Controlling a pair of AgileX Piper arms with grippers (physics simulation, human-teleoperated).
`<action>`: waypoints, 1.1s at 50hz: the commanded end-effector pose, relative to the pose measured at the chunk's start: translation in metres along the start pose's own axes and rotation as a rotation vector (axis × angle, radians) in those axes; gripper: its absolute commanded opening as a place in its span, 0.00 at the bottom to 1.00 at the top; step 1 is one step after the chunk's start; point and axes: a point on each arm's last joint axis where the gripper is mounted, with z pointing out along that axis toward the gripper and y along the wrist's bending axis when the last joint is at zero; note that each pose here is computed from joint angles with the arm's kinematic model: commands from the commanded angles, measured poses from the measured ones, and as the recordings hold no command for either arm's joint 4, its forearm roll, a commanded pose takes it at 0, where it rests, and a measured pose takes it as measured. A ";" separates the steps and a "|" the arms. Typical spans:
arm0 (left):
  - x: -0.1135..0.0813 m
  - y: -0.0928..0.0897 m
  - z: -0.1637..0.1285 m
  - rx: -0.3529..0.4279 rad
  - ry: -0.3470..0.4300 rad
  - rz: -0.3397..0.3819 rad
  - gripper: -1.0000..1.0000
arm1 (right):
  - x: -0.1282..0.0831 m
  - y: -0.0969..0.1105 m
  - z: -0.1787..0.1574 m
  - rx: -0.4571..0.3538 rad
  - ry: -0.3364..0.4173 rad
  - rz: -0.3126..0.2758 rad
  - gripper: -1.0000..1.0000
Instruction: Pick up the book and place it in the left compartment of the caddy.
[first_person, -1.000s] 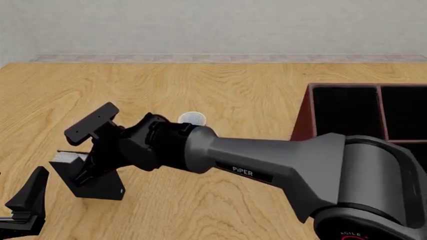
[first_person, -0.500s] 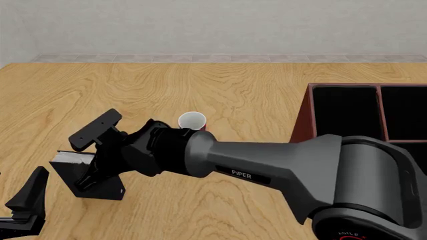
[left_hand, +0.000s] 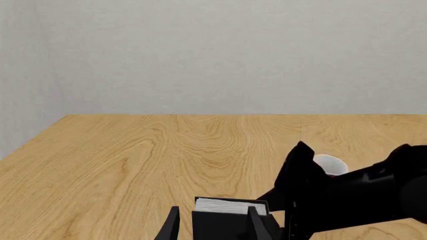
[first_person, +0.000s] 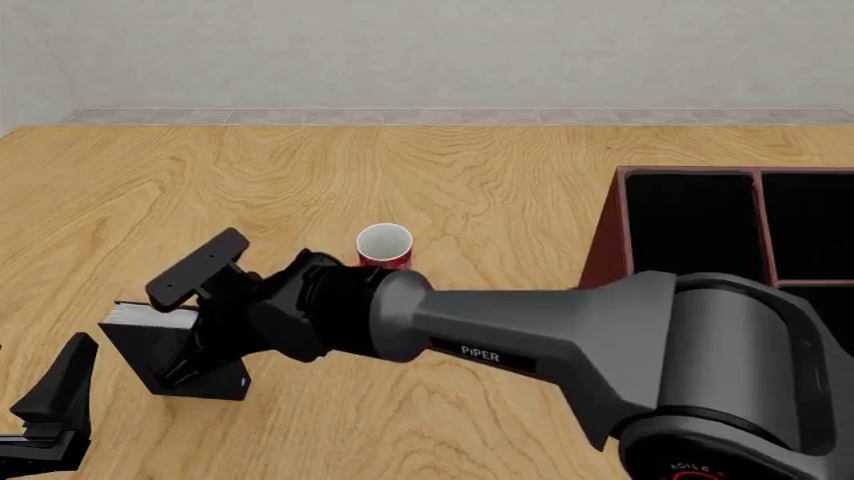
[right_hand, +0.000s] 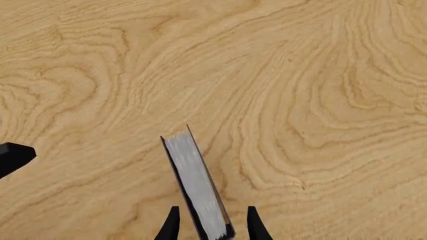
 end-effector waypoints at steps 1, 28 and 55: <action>0.000 0.000 0.000 0.000 0.000 0.000 1.00 | 0.005 -0.001 0.003 0.001 0.002 0.007 1.00; 0.000 0.000 0.000 0.000 0.000 0.000 1.00 | 0.010 0.003 -0.003 -0.009 -0.050 0.005 0.00; 0.000 0.000 0.000 0.000 0.000 0.000 1.00 | -0.023 -0.033 -0.023 0.051 -0.161 0.007 0.00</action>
